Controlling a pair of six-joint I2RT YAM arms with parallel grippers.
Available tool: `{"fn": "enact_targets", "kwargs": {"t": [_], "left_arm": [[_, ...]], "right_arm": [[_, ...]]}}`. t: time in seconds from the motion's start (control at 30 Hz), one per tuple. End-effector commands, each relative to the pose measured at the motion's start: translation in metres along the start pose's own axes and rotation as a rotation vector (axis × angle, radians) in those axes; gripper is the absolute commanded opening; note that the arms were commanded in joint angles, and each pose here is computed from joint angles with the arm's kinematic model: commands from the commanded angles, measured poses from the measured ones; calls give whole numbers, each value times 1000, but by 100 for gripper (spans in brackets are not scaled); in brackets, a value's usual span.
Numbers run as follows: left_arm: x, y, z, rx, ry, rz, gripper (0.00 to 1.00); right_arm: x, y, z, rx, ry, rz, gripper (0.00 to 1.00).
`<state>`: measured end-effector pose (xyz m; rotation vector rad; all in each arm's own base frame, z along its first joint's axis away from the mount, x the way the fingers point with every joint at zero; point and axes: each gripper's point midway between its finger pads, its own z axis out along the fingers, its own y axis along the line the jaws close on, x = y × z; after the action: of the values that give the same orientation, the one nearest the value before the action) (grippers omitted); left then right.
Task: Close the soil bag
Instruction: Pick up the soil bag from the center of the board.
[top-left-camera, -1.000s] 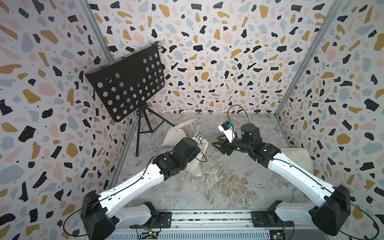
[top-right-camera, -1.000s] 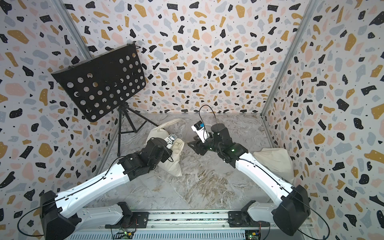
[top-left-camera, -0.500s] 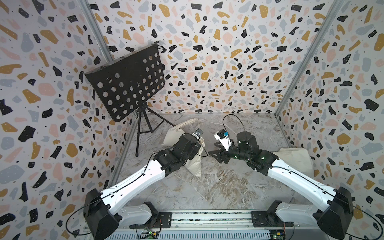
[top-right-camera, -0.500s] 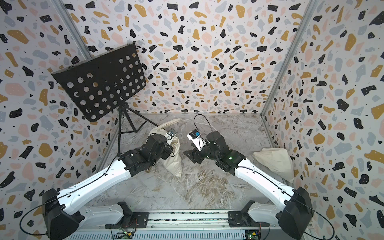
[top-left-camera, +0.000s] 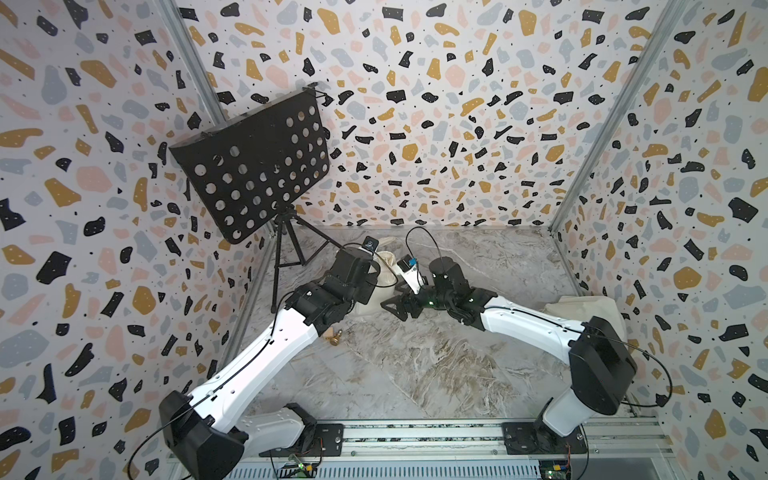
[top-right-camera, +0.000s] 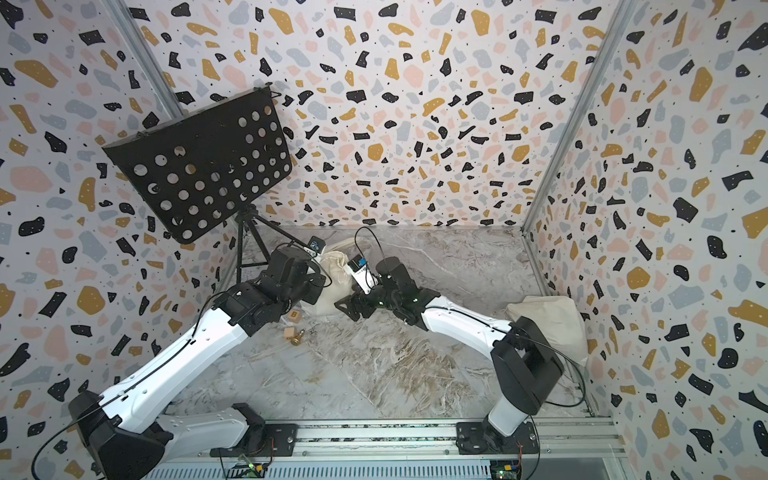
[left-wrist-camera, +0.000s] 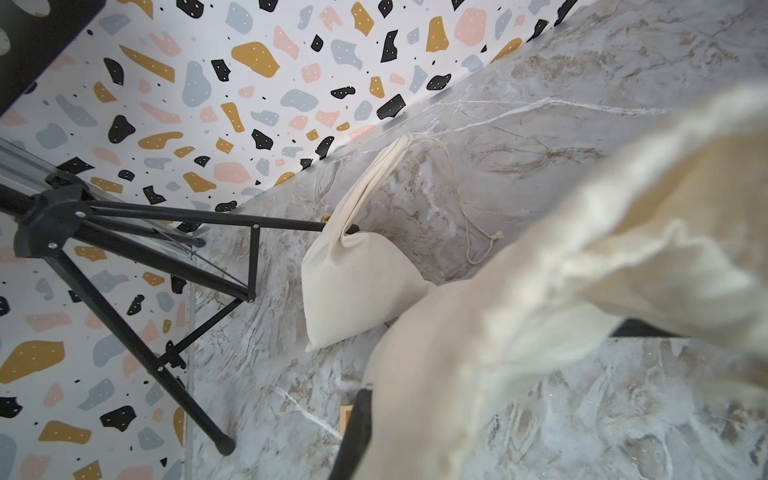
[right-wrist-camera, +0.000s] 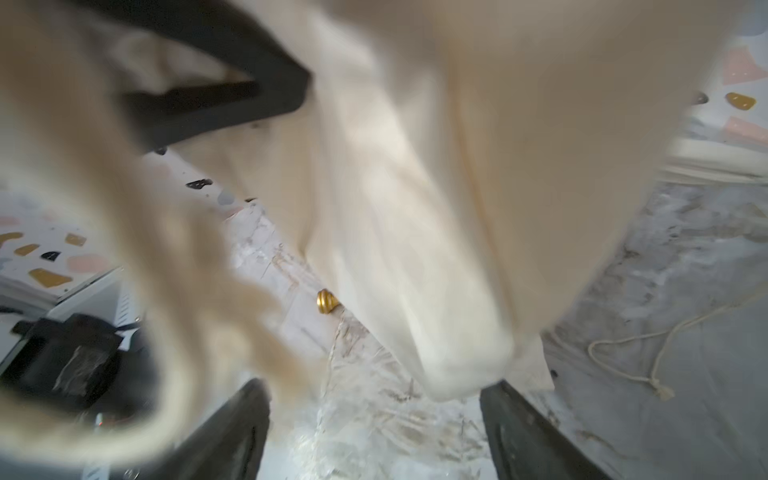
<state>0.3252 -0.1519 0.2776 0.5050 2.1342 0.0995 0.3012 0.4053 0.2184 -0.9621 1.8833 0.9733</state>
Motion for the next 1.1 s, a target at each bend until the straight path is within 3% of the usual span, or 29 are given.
{"fn": "enact_targets", "kwargs": {"t": [0.0,0.17,0.43,0.7,0.87,1.07], "left_arm": [[-28,-20,-16,154,-122,-111,0],[-11,-71,-2,403,-120,-176,0],[2,-127,41,620,-61,-279,0],[4,-133,52,631,-55,-294,0],[5,-137,52,643,-49,-290,1],[5,-136,50,639,-50,-279,2]], "right_arm": [[-35,-36,5,134,-79,6,85],[-14,-88,9,211,-59,77,83],[41,-91,-34,264,-24,53,92],[74,-77,-107,405,48,-17,99],[54,-62,-142,439,13,-67,98],[24,-49,-151,404,5,-89,95]]}}
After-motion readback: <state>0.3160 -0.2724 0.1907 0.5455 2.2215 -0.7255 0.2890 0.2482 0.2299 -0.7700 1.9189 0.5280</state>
